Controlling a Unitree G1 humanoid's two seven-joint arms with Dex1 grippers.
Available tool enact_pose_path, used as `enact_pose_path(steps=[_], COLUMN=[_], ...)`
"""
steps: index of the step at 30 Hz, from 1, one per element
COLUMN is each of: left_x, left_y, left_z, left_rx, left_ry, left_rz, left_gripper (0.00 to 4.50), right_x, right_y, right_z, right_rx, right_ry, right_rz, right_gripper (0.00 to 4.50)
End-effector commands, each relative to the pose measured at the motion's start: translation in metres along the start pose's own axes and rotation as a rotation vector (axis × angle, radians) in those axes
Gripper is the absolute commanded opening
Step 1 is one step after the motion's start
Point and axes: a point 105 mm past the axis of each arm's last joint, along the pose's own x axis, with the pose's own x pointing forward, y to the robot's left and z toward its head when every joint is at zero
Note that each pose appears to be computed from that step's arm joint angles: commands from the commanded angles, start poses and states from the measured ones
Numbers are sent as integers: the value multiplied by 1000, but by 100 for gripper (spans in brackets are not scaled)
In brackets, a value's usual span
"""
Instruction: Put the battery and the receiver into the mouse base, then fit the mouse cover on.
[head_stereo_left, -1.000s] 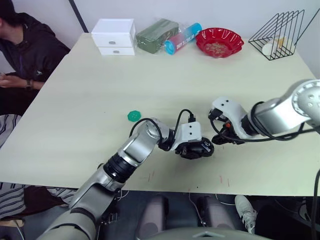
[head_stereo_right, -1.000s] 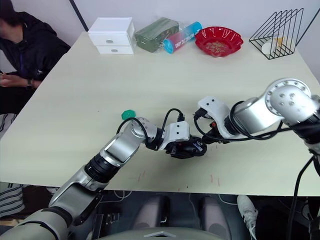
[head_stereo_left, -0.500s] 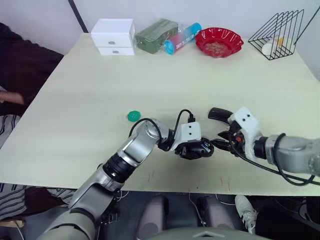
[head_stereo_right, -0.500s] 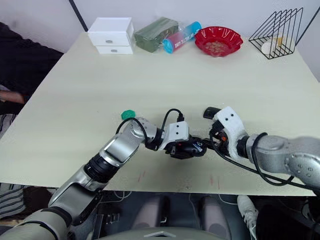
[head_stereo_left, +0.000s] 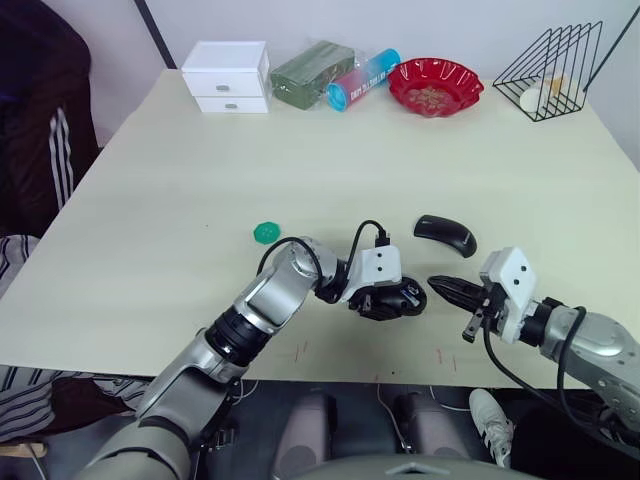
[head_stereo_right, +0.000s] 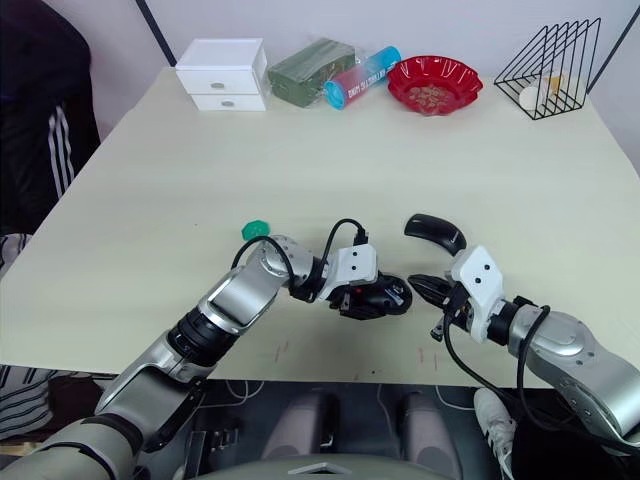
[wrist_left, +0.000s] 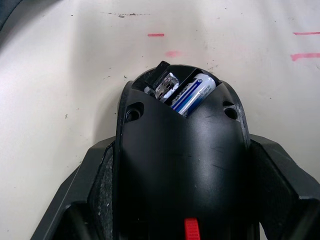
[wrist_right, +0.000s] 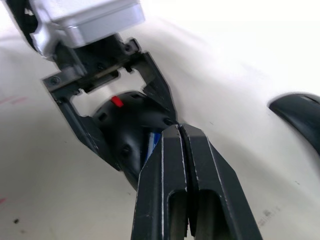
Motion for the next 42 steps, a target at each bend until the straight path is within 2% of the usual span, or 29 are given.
enact_pose_path(steps=[1, 16, 33, 42], left_x=[5, 5, 5, 5], left_y=[-7, -6, -8, -7], left_z=[-4, -7, -8, -7], left_rx=[-15, -8, -9, -12], left_ry=[12, 21, 21, 18], left_rz=[-33, -37, -36, -34], left_gripper=[295, 295, 295, 295], right_x=[6, 23, 28, 29], right_y=[4, 1, 0, -2], right_z=[5, -6, -14, -32], right_rx=[-28, -19, -11, 6], right_ry=[-46, -25, 3, 93], right_rz=[25, 25, 32, 22], right_gripper=[3, 3, 3, 3])
